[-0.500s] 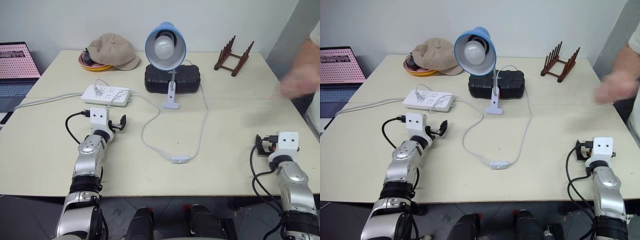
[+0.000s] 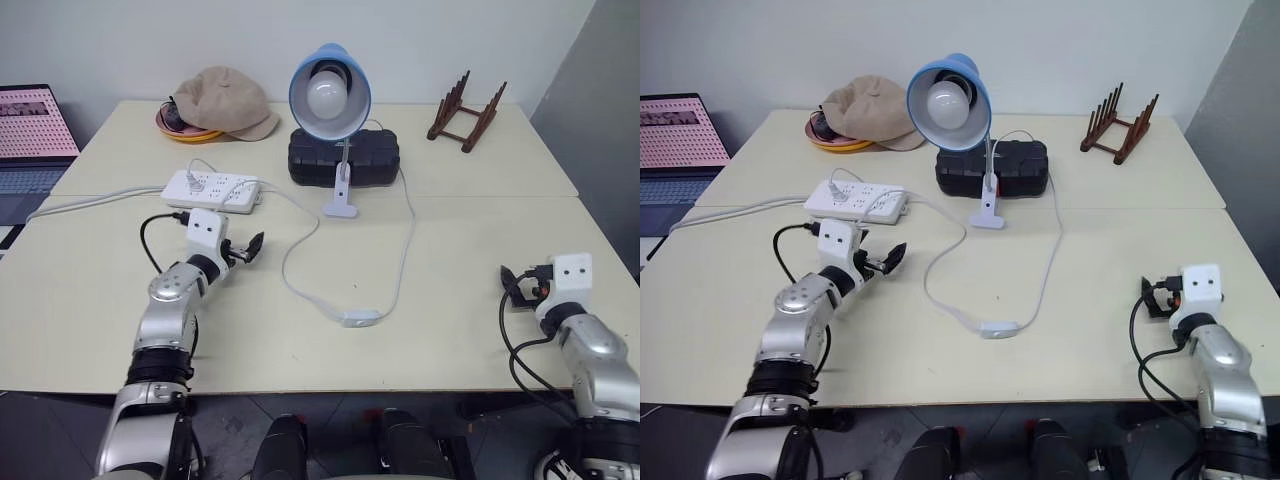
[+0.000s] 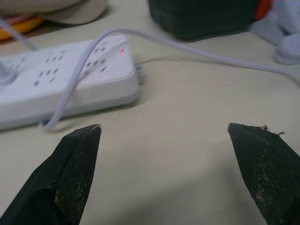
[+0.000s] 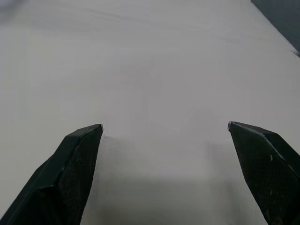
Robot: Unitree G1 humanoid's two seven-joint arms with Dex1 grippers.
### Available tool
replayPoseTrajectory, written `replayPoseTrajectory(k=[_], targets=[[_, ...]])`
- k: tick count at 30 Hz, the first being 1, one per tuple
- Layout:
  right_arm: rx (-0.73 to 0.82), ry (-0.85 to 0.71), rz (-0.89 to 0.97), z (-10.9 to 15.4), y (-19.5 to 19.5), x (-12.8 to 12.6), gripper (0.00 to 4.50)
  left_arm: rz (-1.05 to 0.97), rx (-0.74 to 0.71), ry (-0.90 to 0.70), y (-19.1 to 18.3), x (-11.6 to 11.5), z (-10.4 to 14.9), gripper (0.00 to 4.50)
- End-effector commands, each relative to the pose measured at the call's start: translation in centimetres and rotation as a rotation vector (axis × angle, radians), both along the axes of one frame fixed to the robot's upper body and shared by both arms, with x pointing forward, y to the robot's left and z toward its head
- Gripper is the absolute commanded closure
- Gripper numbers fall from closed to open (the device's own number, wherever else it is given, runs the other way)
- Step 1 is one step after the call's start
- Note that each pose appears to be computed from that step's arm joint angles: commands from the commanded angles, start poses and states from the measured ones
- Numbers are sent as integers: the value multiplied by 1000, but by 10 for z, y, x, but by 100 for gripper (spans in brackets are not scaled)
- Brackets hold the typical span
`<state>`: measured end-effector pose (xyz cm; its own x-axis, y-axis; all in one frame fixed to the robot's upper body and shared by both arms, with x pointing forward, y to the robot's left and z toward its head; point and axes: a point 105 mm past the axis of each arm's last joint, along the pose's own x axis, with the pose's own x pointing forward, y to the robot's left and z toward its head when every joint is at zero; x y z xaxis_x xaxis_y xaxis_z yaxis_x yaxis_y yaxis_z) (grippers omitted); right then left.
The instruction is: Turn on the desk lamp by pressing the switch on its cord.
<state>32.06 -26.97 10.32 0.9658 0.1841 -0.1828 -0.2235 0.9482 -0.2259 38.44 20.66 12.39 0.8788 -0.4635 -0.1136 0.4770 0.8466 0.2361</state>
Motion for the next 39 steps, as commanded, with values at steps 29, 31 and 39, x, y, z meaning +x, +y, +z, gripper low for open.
replayPoseTrajectory(k=[29, 31, 39], targets=[[-149, 283, 1149, 6, 170, -37, 1, -973, 280, 250, -62, -125, 35, 0], [-167, 295, 1180, 3, 173, -39, 1, -986, 274, 241, -65, -130, 38, 0], [-152, 307, 1238, -4, 186, -39, 37, -988, 253, 231, -69, -136, 43, 0]])
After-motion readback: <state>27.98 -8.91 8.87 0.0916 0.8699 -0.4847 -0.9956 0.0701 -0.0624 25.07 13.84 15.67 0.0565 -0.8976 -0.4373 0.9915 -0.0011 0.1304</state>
